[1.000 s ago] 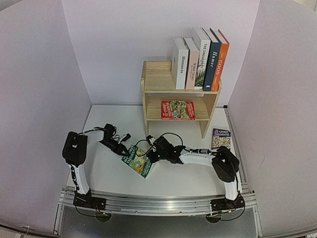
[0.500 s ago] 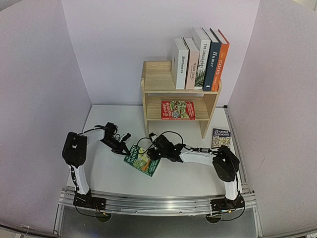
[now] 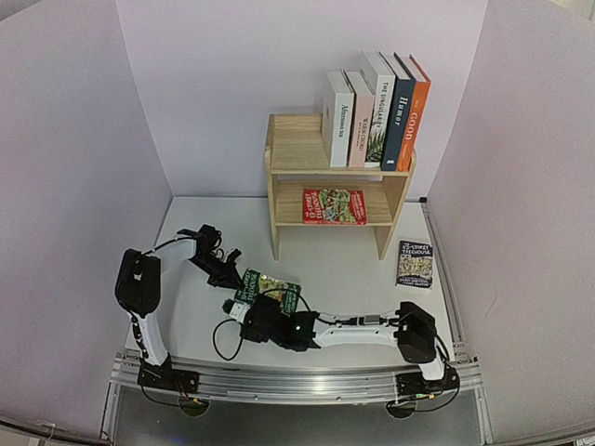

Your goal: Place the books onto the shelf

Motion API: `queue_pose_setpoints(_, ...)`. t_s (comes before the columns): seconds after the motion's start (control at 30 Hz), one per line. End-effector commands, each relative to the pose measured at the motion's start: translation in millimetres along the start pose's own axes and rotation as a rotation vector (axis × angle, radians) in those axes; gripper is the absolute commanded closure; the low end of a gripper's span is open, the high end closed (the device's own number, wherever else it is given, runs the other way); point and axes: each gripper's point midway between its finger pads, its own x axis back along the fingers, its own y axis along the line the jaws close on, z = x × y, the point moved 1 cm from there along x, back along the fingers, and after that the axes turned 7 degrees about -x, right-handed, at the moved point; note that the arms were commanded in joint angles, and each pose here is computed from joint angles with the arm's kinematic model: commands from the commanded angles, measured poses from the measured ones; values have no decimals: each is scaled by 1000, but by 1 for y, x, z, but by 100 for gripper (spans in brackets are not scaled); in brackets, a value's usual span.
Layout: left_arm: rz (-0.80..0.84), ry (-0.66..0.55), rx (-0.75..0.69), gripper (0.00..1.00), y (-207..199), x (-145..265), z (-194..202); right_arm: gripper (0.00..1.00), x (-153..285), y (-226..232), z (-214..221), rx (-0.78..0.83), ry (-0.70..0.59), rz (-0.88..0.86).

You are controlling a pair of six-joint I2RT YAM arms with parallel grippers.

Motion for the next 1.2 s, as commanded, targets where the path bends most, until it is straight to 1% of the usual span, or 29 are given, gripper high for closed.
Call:
queue_pose_setpoints(0.0,35,-45,12,100,-25,21,-6,15,-29,7,29,326,99,139)
queue_pose_setpoints(0.1,34,-46,12,100,-26,22,-6,15,-45,4,42,422,145,210)
queue_pose_setpoints(0.2,36,-47,12,100,-26,22,-5,17,-58,-5,50,484,186,306)
queue_pose_setpoints(0.3,39,-47,16,100,-26,22,-5,19,-67,-14,54,496,211,375)
queue_pose_setpoints(0.37,40,-48,16,100,-26,22,-5,23,-72,-17,59,511,228,395)
queue_pose_setpoints(0.43,39,-48,16,100,-26,22,-5,31,-78,-20,66,536,251,426)
queue_pose_setpoints(0.47,39,-48,16,100,-27,22,-5,38,-80,-23,69,546,261,444)
queue_pose_setpoints(0.53,39,-47,16,100,-27,22,-5,61,-82,-27,72,559,275,474)
queue_pose_setpoints(0.57,38,-48,18,100,-26,22,-4,69,-82,-28,72,558,276,483)
queue_pose_setpoints(0.63,35,-47,22,100,-25,22,-4,80,-79,-31,66,541,266,497)
queue_pose_setpoints(0.73,24,-48,27,100,-23,21,-4,100,-74,-35,59,517,251,509)
queue_pose_setpoints(0.8,6,-57,23,99,-21,22,-6,100,-70,-37,55,514,245,507)
queue_pose_setpoints(0.83,-7,-62,19,93,-20,23,-7,100,-67,-37,52,509,238,498)
queue_pose_setpoints(0.87,-24,-69,16,65,-19,25,-10,100,-63,-37,49,504,229,481)
queue_pose_setpoints(0.93,-57,-87,2,19,-18,31,-14,100,-51,-40,42,483,208,443)
queue_pose_setpoints(0.97,-69,-102,-14,5,-19,36,-18,100,-44,-42,38,470,201,412)
queue_pose_setpoints(1.0,-78,-122,-35,1,-20,43,-23,100,-34,-44,33,454,199,373)
queue_pose_setpoints(1.1,-109,-211,-121,0,-31,75,-39,100,-3,-57,22,335,227,202)
queue_pose_setpoints(1.17,-128,-291,-196,0,-42,103,-48,100,27,-65,12,265,237,82)
